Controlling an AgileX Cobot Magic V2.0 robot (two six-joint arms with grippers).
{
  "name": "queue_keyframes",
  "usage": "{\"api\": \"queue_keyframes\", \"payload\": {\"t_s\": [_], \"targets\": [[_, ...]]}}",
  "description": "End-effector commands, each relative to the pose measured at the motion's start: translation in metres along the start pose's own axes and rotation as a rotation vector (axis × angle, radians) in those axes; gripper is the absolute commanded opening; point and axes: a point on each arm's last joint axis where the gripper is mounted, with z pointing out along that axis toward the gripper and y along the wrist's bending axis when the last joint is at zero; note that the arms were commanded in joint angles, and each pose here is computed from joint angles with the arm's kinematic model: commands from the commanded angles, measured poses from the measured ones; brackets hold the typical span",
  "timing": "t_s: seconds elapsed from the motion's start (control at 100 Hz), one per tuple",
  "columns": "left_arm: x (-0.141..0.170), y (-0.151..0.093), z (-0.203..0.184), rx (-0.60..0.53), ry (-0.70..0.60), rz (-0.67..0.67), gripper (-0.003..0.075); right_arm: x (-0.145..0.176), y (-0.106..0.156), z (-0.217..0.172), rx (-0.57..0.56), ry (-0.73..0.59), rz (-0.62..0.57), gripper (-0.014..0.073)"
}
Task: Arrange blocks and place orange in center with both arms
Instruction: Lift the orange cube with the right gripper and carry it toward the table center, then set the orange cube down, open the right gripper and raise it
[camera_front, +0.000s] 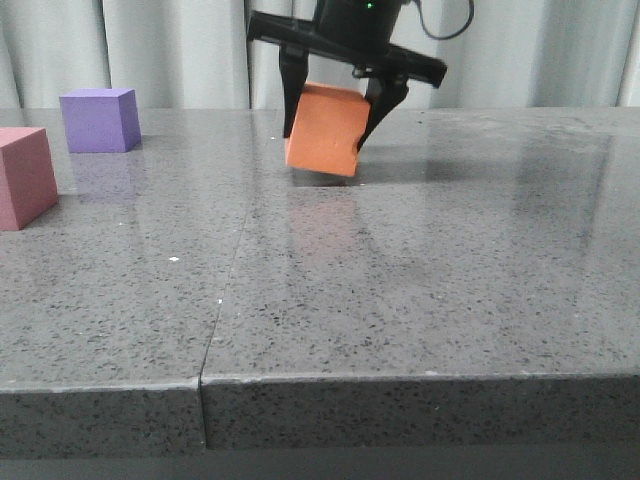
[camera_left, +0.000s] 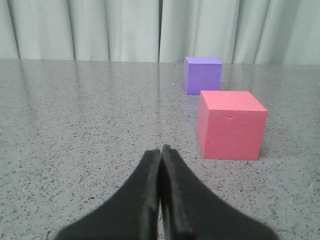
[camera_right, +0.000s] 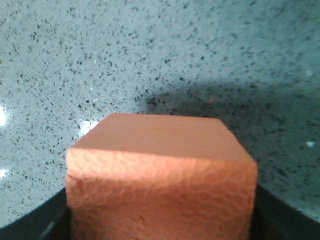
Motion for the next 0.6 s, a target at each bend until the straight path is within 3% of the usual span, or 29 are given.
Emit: {"api": "queue_keyframes", "payload": {"t_s": [0.0, 0.26, 0.48, 0.59], "targets": [[0.0042, 0.0001, -0.0004, 0.003, -0.075, -0.003, -0.002, -0.0014, 0.0084, -0.0352, -0.062, -0.05, 0.003, 0.0393], [0.0042, 0.0001, -0.0004, 0.003, -0.075, -0.003, -0.002, -0.0023, 0.0096, -0.0348, -0.076, -0.058, 0.006, 0.0405], [0.0042, 0.0001, -0.0004, 0.003, -0.075, -0.003, -0.002, -0.0019, 0.0099, -0.0348, -0.079, -0.053, 0.007, 0.0591], [0.0042, 0.0001, -0.0004, 0.003, -0.075, -0.003, -0.002, -0.0018, 0.0099, -0.0348, -0.079, -0.052, 0.007, 0.0602]]}}
